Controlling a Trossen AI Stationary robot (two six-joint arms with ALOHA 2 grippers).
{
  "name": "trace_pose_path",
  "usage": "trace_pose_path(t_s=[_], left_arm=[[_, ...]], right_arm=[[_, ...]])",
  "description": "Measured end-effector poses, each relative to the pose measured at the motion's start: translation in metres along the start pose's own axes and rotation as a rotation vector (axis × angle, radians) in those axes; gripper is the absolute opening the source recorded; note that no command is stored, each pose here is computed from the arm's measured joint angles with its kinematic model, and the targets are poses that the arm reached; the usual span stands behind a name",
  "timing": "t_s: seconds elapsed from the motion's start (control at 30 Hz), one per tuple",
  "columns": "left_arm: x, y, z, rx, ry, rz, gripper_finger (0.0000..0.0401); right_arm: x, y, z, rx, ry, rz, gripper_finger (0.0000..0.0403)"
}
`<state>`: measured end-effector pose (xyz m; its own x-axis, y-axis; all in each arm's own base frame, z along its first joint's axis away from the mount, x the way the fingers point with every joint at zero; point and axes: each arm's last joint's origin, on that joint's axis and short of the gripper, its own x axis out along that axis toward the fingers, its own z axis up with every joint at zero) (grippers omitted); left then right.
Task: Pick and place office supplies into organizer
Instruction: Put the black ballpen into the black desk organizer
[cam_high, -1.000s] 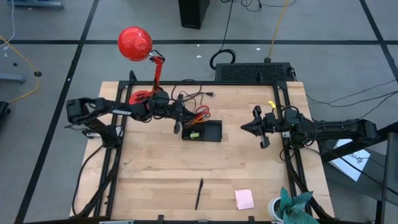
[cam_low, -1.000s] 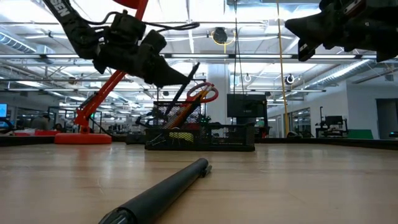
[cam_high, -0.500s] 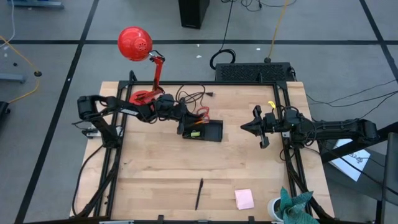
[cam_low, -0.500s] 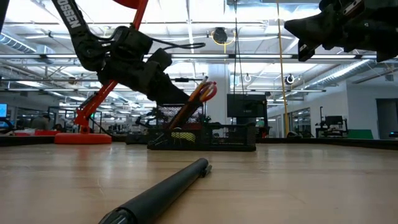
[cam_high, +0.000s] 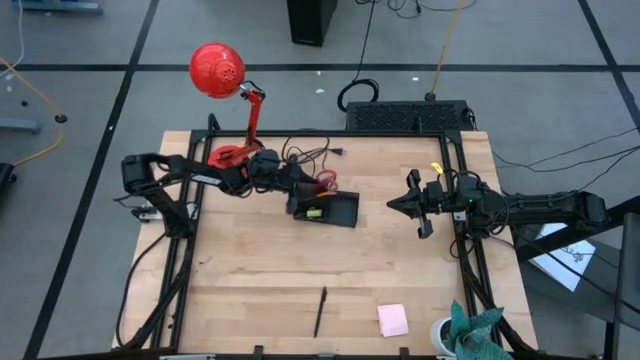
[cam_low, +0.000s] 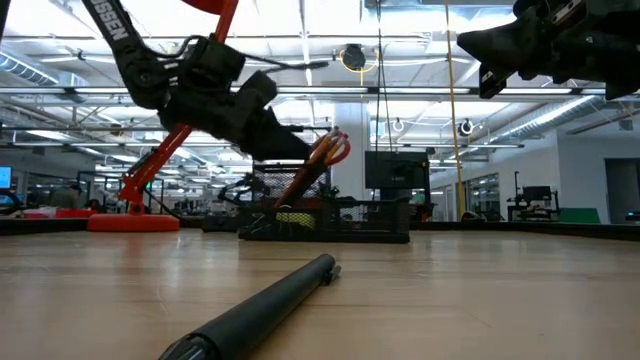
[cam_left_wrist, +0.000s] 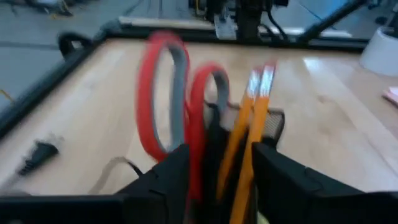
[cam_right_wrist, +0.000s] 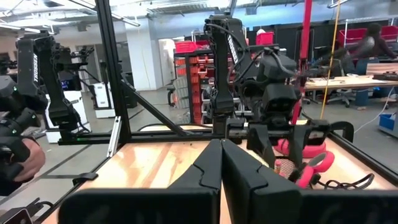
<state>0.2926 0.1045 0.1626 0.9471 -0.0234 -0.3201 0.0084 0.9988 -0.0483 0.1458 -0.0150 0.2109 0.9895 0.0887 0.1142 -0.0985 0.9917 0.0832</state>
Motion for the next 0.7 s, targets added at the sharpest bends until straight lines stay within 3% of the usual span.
trace_pose_path(t_s=[0.13,0.33,0.5,0.6,0.7], left_arm=[[-0.007,0.0,0.013,0.025,0.031,0.068,0.0203],[-0.031,-0.017,0.067,0.037,0.176,0.189,0.0206],[-0.052,-0.065,0.115,0.045,0.34,0.207,0.0187],[-0.056,-0.1,0.128,0.007,0.399,0.166,0.0168],[-0.053,-0.132,0.134,-0.099,0.37,0.105,0.0145]], right_arm=[[0.0,0.0,0.0,0.0,0.0,0.002,0.0],[0.0,0.0,-0.001,0.007,0.012,0.001,0.0],[0.0,0.0,-0.002,0.0,0.016,0.0,0.0],[0.0,0.0,-0.001,-0.02,0.015,0.0,0.0],[0.0,0.0,-0.002,-0.037,0.016,0.001,0.0]])
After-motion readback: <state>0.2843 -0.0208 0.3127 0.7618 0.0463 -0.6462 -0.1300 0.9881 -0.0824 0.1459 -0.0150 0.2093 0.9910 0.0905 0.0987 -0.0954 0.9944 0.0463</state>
